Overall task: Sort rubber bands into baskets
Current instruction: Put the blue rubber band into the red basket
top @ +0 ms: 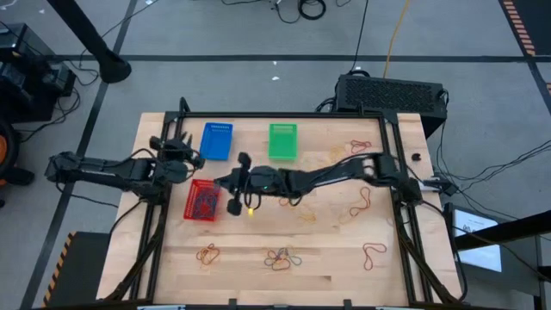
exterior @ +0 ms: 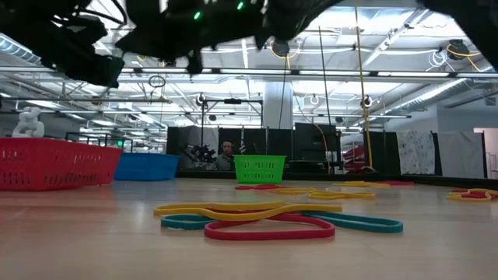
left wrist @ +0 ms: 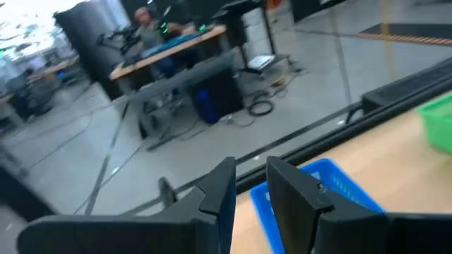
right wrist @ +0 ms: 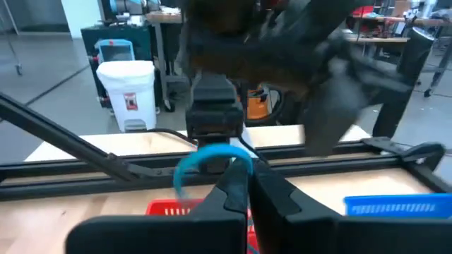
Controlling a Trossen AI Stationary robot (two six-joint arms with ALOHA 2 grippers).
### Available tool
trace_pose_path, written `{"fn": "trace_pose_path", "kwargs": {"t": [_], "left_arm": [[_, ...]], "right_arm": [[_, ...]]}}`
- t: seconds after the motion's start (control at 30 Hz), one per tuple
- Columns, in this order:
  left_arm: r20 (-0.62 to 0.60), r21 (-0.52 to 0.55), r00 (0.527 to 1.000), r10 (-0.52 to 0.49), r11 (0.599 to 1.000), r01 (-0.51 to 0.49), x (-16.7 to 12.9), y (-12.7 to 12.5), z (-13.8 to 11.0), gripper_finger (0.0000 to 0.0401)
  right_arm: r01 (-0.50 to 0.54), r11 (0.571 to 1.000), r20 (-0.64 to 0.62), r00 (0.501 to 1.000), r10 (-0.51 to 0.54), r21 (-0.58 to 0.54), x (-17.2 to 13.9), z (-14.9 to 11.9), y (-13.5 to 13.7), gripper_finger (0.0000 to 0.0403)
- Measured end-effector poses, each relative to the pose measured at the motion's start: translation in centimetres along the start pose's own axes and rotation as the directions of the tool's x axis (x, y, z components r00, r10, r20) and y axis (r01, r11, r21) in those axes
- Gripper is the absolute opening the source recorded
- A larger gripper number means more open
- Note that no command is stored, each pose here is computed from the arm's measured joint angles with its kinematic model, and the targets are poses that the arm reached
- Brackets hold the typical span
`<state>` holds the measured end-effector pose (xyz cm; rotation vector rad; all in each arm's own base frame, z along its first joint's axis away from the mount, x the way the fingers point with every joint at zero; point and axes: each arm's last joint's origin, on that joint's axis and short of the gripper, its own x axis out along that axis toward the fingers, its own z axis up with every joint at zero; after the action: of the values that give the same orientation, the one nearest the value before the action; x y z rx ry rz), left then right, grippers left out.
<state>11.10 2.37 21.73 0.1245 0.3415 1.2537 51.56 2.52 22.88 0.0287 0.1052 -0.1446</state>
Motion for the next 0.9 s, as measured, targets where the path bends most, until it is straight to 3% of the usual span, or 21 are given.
{"fn": "trace_pose_path", "kwargs": {"t": [0.17, 0.33, 0.4, 0.53, 0.7, 0.8, 0.9], "left_arm": [[-0.073, -0.036, 0.997, -0.012, 0.999, 0.010, 1.7, 0.5, 0.4, 0.0090], [-0.051, -0.044, 0.990, -0.135, 0.990, 0.133, 3.6, 1.2, 2.0, 0.0090], [-0.066, -0.068, 0.988, -0.141, 0.988, 0.136, 4.1, 1.8, 2.4, 0.0090], [-0.108, -0.118, 0.983, -0.152, 0.983, 0.139, 4.3, 3.1, 3.3, 0.0090], [-0.055, -0.208, 0.973, -0.224, 0.956, 0.208, 3.1, 4.8, 6.2, 0.0090], [-0.018, -0.257, 0.954, -0.301, 0.923, 0.286, 2.0, 5.7, 8.0, 0.0090], [-0.005, -0.253, 0.879, -0.478, 0.851, 0.461, 1.0, 6.0, 9.1, 0.0090]], "right_arm": [[-0.005, 0.999, 0.014, 1.000, 0.005, 0.031, 3.2, -2.6, 0.7, 0.0000], [-0.036, 0.999, -0.034, 0.999, 0.037, 0.035, 6.2, -3.8, 1.8, 0.0000], [-0.036, 0.999, -0.065, 0.997, 0.038, 0.027, 7.1, -4.0, 2.1, 0.0000], [-0.034, 0.999, -0.060, 0.998, 0.035, 0.016, 7.9, -4.0, 2.2, 0.0000], [-0.029, 1.000, -0.136, 0.990, 0.029, -0.001, 8.0, -5.0, 2.2, 0.0000], [-0.021, 1.000, -0.193, 0.981, 0.023, 0.013, 7.9, -5.6, 2.1, 0.0000], [-0.014, 1.000, -0.249, 0.968, 0.018, 0.017, 7.8, -6.1, 1.9, 0.0000]]}}
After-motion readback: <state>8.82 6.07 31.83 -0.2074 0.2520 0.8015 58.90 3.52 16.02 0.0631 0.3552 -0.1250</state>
